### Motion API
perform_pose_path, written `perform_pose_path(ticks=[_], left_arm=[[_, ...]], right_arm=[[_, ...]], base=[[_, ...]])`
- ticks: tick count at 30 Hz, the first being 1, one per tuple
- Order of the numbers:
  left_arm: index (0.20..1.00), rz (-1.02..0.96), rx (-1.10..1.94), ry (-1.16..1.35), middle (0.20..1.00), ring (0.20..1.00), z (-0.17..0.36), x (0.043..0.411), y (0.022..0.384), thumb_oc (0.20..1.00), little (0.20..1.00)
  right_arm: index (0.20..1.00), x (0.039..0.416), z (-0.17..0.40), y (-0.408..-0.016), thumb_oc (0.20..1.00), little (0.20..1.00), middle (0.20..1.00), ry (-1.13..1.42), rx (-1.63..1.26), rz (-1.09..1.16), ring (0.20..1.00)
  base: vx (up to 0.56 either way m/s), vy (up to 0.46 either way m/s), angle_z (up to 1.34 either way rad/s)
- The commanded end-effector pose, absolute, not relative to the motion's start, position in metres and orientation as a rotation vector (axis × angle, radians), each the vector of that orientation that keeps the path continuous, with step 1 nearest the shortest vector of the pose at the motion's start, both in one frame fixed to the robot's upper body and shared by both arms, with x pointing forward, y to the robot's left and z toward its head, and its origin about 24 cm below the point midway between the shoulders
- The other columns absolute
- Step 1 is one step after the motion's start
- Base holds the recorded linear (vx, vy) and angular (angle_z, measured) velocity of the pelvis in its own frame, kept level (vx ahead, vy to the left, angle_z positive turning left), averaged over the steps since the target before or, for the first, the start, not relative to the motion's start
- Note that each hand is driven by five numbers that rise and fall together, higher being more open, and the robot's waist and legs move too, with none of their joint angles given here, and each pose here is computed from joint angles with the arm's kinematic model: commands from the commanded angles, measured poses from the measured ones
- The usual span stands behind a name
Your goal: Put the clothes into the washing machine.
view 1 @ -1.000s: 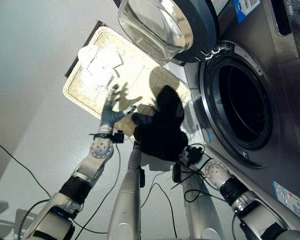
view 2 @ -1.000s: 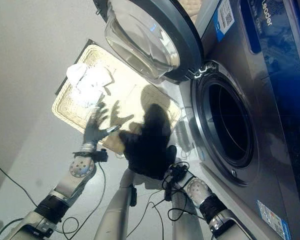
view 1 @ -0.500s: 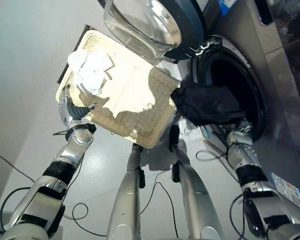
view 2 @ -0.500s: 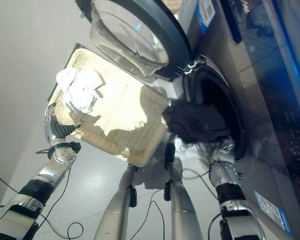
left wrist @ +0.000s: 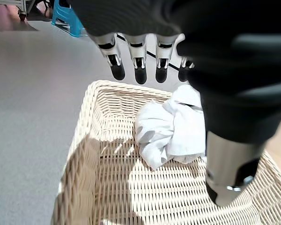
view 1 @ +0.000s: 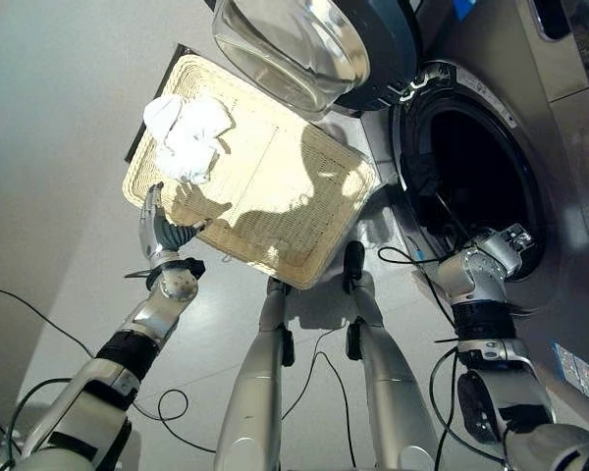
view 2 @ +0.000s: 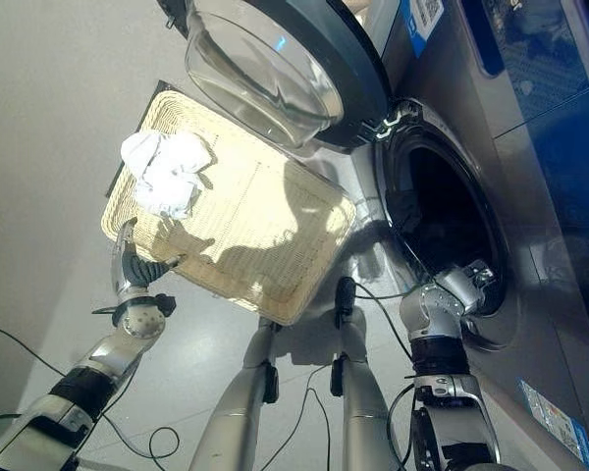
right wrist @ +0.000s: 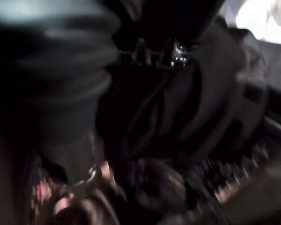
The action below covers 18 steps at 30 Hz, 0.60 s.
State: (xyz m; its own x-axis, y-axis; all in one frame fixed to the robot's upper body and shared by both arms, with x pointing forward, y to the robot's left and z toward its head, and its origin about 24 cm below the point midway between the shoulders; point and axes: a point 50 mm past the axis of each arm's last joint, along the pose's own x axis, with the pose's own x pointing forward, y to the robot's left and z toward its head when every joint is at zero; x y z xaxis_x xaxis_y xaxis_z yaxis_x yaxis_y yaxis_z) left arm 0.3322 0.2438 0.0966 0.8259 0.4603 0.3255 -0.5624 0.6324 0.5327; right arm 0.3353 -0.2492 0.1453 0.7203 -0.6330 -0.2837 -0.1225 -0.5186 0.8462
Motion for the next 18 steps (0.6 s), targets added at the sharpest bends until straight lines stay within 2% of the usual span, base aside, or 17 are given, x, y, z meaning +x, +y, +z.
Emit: perform_pose_path(ticks=[1, 3, 4, 7, 8, 13, 18], left_arm=[[1.000, 0.630, 0.652, -0.219, 1.000, 1.000, 0.106, 0.337, 0.241, 1.000, 1.000], [1.000, 0.631, 0.654, -0.221, 1.000, 1.000, 0.106, 0.339, 0.238, 1.000, 1.000], [1.000, 0.635, 0.662, -0.216, 1.000, 1.000, 0.104, 0.340, 0.236, 1.000, 1.000], [1.000, 0.639, 0.666, -0.212, 1.000, 1.000, 0.103, 0.340, 0.236, 1.000, 1.000], [1.000, 0.646, 0.667, -0.203, 1.000, 1.000, 0.105, 0.343, 0.238, 1.000, 1.000], [1.000, 0.658, 0.659, -0.201, 1.000, 1.000, 0.109, 0.347, 0.242, 1.000, 1.000], [1.000, 0.669, 0.658, -0.195, 1.000, 1.000, 0.110, 0.348, 0.245, 1.000, 1.000]], right_arm=[[1.000, 0.333, 0.197, -0.266, 1.000, 1.000, 1.000, -0.827, 1.855, -0.332, 1.000], [1.000, 0.339, 0.198, -0.247, 1.000, 1.000, 1.000, -0.796, 1.858, -0.217, 1.000], [1.000, 0.339, 0.201, -0.224, 1.000, 1.000, 1.000, -0.829, 1.878, -0.067, 1.000], [1.000, 0.338, 0.200, -0.216, 1.000, 1.000, 1.000, -0.829, 1.889, -0.035, 1.000], [1.000, 0.341, 0.192, -0.201, 1.000, 1.000, 1.000, -0.780, 1.874, 0.022, 1.000], [1.000, 0.353, 0.174, -0.206, 1.000, 1.000, 1.000, -0.731, 1.795, -0.029, 1.000], [1.000, 0.352, 0.158, -0.197, 1.000, 1.000, 1.000, -0.741, 1.768, 0.070, 1.000]], base=[[0.00, 0.000, 0.00], [0.00, 0.000, 0.00], [0.00, 0.000, 0.00], [0.00, 0.022, -0.03], [0.00, 0.066, -0.05], [0.00, 0.035, 0.00], [0.00, 0.020, 0.00]])
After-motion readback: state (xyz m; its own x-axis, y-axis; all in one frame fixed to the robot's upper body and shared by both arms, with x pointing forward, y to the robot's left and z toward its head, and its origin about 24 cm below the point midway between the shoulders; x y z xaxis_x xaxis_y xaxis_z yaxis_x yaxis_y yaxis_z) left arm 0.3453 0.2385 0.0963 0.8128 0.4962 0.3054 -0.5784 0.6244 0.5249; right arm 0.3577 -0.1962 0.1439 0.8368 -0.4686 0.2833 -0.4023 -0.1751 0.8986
